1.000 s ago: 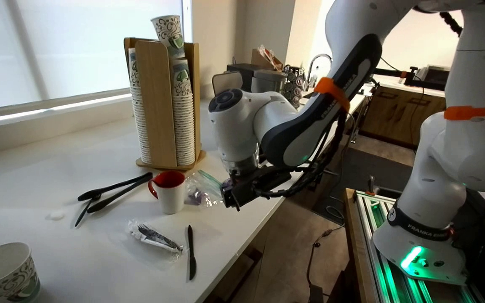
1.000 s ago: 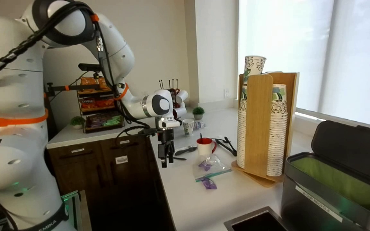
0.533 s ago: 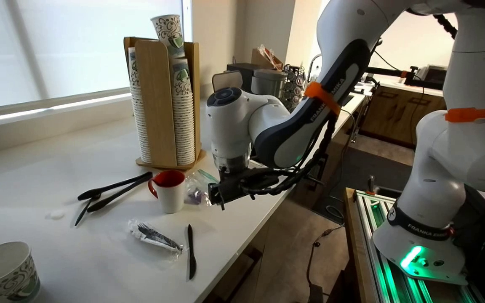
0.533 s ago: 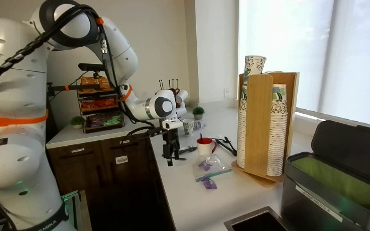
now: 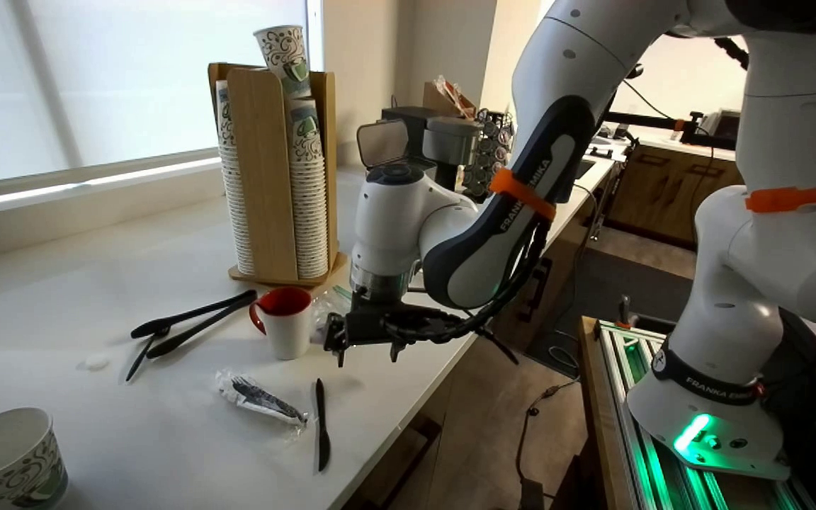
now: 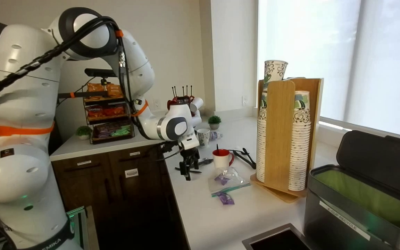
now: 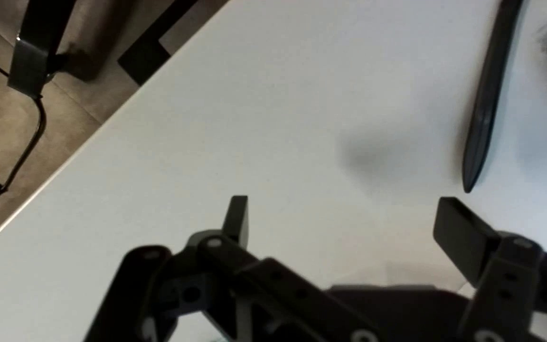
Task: Put the black knife into the mug cup
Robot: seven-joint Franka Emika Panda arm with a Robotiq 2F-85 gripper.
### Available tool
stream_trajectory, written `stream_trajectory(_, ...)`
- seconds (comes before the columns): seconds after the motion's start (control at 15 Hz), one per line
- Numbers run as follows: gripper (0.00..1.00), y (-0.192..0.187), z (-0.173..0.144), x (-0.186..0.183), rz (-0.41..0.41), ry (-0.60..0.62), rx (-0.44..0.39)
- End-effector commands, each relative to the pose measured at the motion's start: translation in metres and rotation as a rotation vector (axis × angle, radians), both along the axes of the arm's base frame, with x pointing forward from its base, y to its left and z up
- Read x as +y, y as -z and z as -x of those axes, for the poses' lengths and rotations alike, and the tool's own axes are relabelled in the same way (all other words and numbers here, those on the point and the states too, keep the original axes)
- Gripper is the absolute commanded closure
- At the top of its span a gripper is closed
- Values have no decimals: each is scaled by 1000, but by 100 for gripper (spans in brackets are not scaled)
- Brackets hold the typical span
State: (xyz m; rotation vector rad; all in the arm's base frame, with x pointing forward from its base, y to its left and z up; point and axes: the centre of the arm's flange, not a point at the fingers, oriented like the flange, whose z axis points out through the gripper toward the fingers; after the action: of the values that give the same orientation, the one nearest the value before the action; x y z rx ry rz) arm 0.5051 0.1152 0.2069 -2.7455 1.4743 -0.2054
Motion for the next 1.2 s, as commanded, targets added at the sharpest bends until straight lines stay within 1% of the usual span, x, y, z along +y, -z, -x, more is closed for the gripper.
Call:
stream_trajectory(0.0,0,5,1,3,-6,5,8)
stream_trajectory(0.27,0,14,3,10,-9,6,24)
stream_trajectory(0.4,0,20,-5,10,-20,6,3)
stream_trajectory(0.47,0,22,-9,10,-12,5,8)
stream_trajectory(0.6,0,33,-17,13,-32,11,-4)
stream_trajectory(0.8,0,47,-27,15,-81,26,-82)
stream_trajectory(0.93,0,53,-34,18,-107,24,-118)
stream_trajectory(1.0,0,54,-35,19,-117,24,-124)
stream_trajectory(1.13,0,52,-41,25,-134,6,-90)
